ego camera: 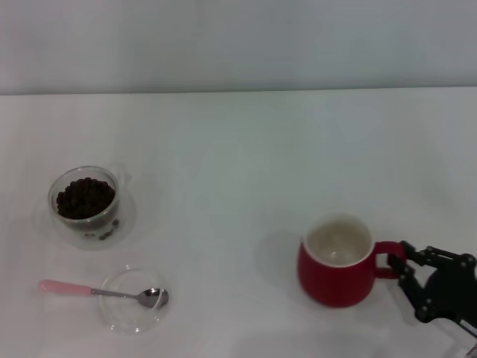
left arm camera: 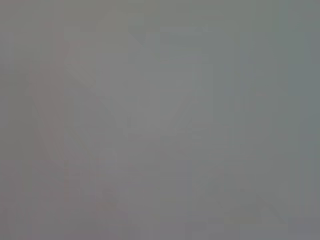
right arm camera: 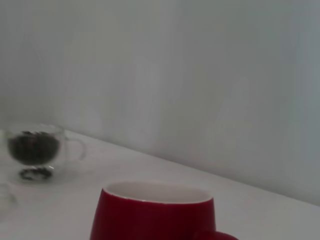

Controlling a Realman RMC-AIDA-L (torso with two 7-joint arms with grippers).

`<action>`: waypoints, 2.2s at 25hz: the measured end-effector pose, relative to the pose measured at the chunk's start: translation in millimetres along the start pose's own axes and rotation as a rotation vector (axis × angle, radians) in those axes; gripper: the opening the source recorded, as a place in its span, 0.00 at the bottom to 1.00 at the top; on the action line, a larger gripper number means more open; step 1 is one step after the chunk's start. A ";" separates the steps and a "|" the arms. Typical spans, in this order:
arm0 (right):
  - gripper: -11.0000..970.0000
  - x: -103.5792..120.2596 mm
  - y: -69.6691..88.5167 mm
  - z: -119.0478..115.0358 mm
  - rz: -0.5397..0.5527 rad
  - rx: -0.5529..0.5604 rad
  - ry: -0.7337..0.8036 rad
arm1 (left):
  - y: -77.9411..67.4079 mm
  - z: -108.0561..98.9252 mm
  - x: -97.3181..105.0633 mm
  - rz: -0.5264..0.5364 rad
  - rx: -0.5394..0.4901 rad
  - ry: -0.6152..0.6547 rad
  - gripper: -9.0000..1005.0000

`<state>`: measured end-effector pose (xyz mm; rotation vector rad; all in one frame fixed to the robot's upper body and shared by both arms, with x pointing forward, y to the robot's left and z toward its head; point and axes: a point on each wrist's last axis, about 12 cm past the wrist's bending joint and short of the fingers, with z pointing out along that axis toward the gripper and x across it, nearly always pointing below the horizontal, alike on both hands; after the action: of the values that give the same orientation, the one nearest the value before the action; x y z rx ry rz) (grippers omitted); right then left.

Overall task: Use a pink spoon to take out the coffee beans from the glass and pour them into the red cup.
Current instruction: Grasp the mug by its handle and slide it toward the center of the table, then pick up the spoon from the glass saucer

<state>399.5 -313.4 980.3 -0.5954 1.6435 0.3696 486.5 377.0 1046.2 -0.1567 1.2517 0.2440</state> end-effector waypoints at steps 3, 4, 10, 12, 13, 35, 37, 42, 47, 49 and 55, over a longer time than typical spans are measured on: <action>0.20 -3.3 2.1 6.8 0.010 -0.051 -0.010 | 0.1 0.1 -0.1 0.000 -0.001 -0.001 0.88; 0.20 -4.7 2.8 9.3 0.011 -0.068 -0.015 | 0.2 0.2 -0.2 0.000 -0.001 -0.001 0.88; 0.19 -12.4 7.7 26.8 0.027 -0.168 -0.024 | 0.4 0.8 -0.6 0.002 -0.001 -0.004 0.88; 0.19 -13.7 9.6 33.3 0.028 -0.196 -0.013 | 0.4 0.8 -0.6 0.001 -0.001 -0.004 0.88; 0.19 -14.6 10.6 36.9 0.023 -0.210 -0.007 | 0.5 0.8 -0.6 0.001 -0.001 -0.004 0.88; 0.27 -17.3 21.9 59.6 -0.014 -0.280 0.035 | 6.5 -5.3 -0.4 0.004 -0.033 -0.003 0.88; 0.30 -16.3 20.1 57.6 -0.010 -0.268 0.038 | 6.6 -5.3 -0.4 0.004 -0.033 -0.003 0.88; 0.40 -15.5 15.9 54.3 0.000 -0.245 0.038 | 6.8 -5.1 -0.5 0.004 -0.033 -0.004 0.88; 0.52 -17.9 14.0 40.8 0.023 -0.263 -0.010 | 7.9 -5.8 -0.4 0.006 -0.035 -0.002 0.88; 0.57 -20.5 10.6 31.1 0.041 -0.265 -0.047 | 8.4 -6.5 -0.2 0.007 -0.036 0.000 0.88; 0.65 -35.0 -6.8 -1.8 0.072 -0.246 -0.190 | 8.6 -10.1 1.3 -0.014 -0.040 0.009 0.88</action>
<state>404.7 -314.1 1015.6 -0.6643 1.4491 0.6678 475.4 382.9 1042.0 -0.2007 1.2551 0.2566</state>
